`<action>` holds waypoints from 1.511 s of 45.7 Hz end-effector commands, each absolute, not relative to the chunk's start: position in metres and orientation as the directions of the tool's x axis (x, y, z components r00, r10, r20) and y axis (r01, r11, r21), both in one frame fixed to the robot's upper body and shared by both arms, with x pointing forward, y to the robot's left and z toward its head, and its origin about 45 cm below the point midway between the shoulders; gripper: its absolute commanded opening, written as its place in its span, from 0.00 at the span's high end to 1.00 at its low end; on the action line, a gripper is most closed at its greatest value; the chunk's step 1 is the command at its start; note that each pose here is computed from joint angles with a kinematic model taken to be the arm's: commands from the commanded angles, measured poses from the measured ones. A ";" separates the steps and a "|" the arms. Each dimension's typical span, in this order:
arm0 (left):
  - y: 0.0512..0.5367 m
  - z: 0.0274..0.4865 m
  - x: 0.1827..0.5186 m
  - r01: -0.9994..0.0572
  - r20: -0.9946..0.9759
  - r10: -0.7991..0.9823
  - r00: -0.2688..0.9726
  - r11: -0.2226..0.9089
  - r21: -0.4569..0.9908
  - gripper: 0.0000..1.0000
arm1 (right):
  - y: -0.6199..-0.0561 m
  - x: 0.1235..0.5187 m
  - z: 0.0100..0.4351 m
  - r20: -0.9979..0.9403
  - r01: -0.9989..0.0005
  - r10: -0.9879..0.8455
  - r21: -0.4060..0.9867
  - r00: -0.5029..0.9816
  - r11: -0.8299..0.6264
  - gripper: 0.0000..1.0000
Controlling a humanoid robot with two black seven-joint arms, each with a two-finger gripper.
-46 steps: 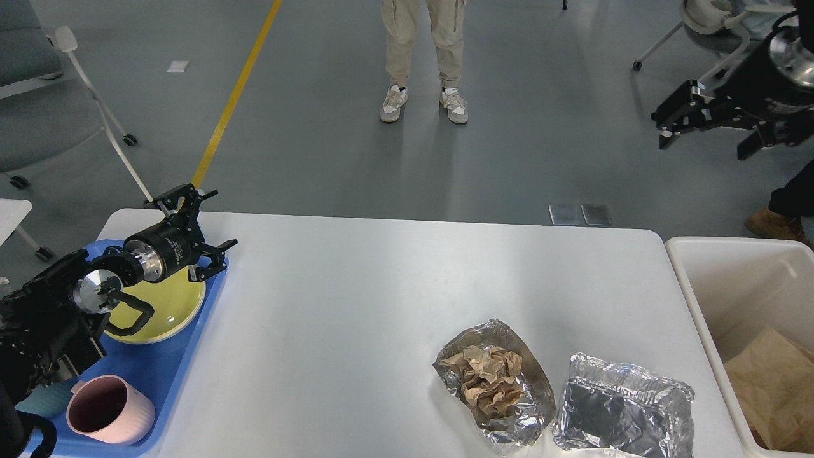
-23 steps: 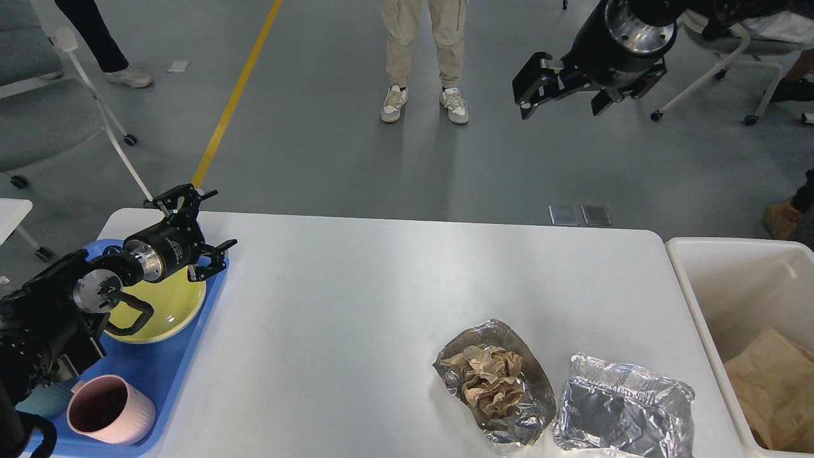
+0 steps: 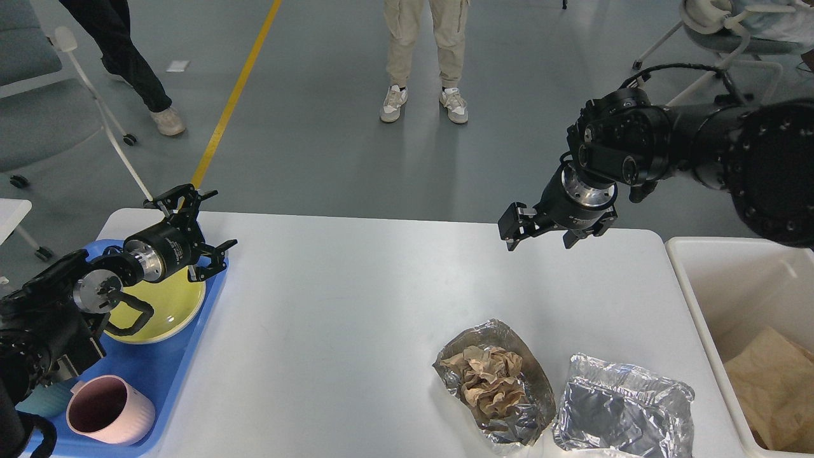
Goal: Tidy desktop
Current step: 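Swing the right gripper back over the brown snack bag, then lower the right gripper and grasp the brown snack bag's top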
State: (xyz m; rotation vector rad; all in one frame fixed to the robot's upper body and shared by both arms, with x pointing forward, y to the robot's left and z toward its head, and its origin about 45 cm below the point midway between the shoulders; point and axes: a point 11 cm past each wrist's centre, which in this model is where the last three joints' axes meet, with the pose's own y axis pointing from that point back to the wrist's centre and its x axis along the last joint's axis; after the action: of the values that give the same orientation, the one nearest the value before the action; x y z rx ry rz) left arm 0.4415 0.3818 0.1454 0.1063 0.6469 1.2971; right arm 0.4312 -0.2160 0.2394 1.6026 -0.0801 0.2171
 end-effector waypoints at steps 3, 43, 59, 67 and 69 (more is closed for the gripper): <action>0.382 0.145 0.442 -0.858 -0.384 0.915 0.121 0.291 0.424 0.04 | -0.224 0.414 0.206 0.115 -0.113 0.065 0.993 0.991 -0.044 0.10; 0.382 0.145 0.442 -0.858 -0.385 0.915 0.120 0.291 0.423 0.04 | -0.180 0.370 0.105 0.115 -0.100 0.079 0.981 0.990 -0.167 0.10; 0.382 0.145 0.442 -0.858 -0.384 0.915 0.121 0.291 0.424 0.04 | -0.200 0.370 0.084 0.177 -0.168 0.051 0.976 0.983 -0.141 0.09; 0.382 0.145 0.442 -0.858 -0.385 0.915 0.122 0.292 0.423 0.04 | -0.210 0.364 0.076 0.161 -0.155 0.033 0.979 0.986 -0.133 0.13; 0.382 0.145 0.442 -0.858 -0.384 0.915 0.121 0.291 0.424 0.04 | -0.210 0.362 0.074 0.157 -0.152 0.024 0.979 0.987 -0.137 0.13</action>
State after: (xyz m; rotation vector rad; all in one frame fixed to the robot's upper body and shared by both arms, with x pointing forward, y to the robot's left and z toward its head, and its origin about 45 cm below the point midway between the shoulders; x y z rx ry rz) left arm 0.4415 0.3818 0.1455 0.1060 0.6470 1.2970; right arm 0.3665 -0.2068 0.0795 1.6990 -0.0910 0.1727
